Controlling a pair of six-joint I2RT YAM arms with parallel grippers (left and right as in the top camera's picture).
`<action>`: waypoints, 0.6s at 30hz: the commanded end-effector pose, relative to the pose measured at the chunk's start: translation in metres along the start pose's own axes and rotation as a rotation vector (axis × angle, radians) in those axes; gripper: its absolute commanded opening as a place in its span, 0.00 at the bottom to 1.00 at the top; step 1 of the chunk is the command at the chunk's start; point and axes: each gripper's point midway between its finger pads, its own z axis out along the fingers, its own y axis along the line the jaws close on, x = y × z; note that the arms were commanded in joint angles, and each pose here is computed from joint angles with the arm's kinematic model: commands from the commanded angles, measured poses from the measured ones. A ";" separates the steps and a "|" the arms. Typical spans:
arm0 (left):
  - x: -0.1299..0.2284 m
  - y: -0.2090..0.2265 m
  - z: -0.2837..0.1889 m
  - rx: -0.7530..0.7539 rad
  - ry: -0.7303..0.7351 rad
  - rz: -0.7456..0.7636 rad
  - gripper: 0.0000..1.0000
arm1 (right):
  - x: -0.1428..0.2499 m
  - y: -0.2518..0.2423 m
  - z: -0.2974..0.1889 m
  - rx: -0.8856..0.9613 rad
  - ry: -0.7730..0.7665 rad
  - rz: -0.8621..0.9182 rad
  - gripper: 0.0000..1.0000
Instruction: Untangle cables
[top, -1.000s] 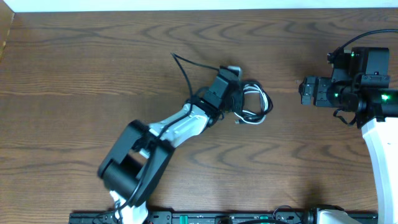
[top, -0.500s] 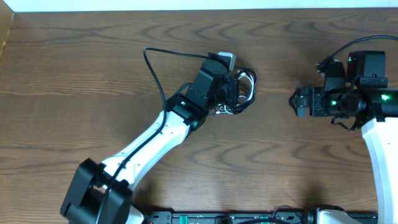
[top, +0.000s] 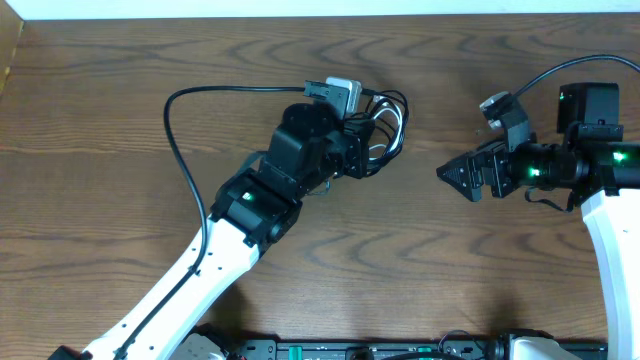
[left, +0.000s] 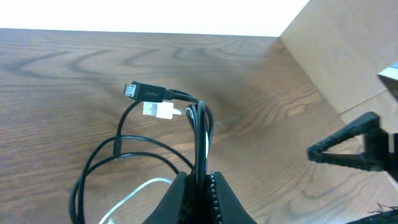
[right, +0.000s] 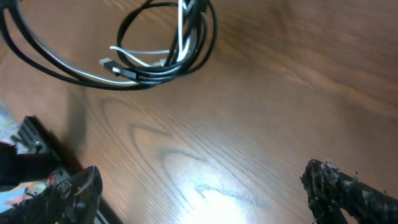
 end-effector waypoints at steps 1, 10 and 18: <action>-0.017 -0.014 -0.018 0.043 -0.049 0.013 0.08 | -0.008 0.016 -0.001 -0.080 -0.051 -0.061 0.99; -0.018 -0.036 -0.037 0.152 -0.038 0.015 0.08 | -0.020 0.053 0.032 -0.186 -0.095 -0.250 0.99; -0.029 -0.051 -0.062 0.206 -0.085 0.025 0.08 | -0.028 0.047 0.054 -0.133 -0.085 -0.237 0.99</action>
